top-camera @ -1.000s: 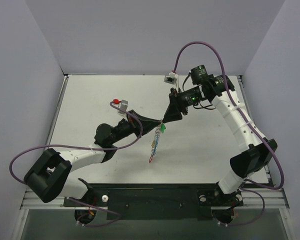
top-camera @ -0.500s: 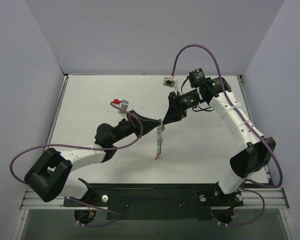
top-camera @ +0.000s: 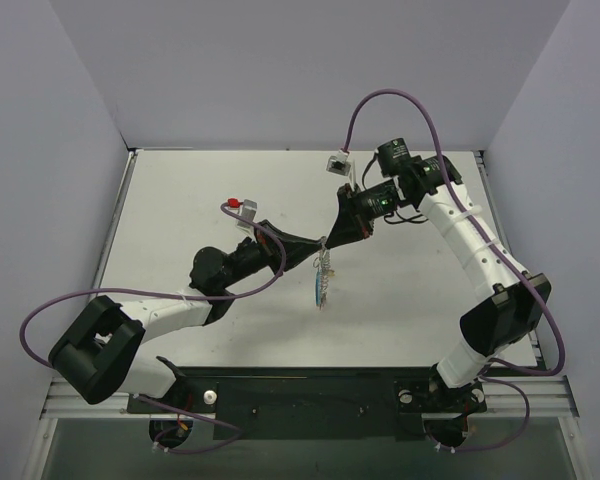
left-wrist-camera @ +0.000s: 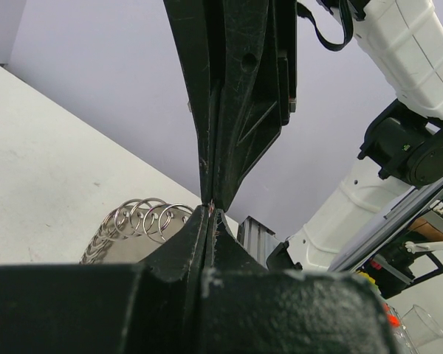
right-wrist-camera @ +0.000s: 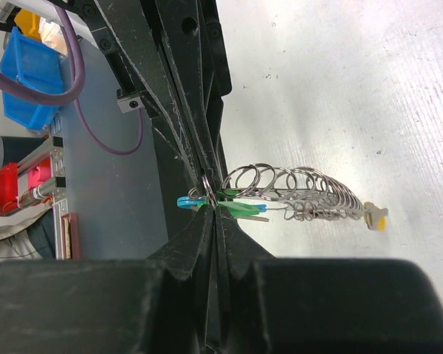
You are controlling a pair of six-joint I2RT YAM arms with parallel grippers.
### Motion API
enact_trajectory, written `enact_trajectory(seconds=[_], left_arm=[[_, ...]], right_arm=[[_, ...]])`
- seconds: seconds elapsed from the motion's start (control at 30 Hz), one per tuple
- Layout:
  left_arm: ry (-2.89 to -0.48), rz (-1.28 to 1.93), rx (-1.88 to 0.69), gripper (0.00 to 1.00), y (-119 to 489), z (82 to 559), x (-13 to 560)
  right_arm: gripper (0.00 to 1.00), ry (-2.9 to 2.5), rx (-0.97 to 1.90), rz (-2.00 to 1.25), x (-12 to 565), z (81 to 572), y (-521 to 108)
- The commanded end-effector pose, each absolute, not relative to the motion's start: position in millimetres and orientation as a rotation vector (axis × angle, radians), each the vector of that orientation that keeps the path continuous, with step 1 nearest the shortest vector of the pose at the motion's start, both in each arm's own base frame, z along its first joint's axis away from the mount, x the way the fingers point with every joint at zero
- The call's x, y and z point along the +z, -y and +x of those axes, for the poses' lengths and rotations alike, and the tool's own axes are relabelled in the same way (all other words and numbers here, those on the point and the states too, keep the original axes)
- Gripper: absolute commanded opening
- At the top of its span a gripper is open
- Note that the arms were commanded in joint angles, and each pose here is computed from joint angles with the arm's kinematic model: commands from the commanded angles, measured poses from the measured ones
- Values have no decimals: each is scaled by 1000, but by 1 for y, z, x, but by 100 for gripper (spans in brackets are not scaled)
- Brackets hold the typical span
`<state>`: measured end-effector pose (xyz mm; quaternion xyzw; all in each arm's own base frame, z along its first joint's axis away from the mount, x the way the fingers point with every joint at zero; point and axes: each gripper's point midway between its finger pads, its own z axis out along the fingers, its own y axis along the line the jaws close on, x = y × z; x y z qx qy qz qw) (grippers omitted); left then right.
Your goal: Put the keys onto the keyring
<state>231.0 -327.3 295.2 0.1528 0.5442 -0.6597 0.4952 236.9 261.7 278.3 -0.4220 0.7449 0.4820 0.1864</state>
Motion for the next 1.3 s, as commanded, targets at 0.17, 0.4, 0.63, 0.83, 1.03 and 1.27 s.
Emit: enact_trajectory(seconds=[0.17, 0.4, 0.63, 0.83, 1.03, 1.27], left_arm=[[-803, 387, -1583, 0, 285, 200, 396], [-767, 393, -1575, 0, 281, 199, 407], [-769, 422, -1588, 0, 285, 196, 407], [-736, 464, -1573, 0, 285, 190, 414], [-699, 505, -1560, 0, 287, 188, 423], [-655, 536, -1553, 0, 289, 185, 436]], right_arm=[[0, -2154, 1368, -1178, 265, 228, -257], [0, -2185, 1381, -1156, 258, 228, -258], [0, -2220, 1420, -1086, 255, 237, -266], [0, -2250, 1486, -1023, 253, 240, -273], [0, -2256, 1537, -1007, 256, 238, -279], [0, -2252, 1598, -974, 263, 241, -285]])
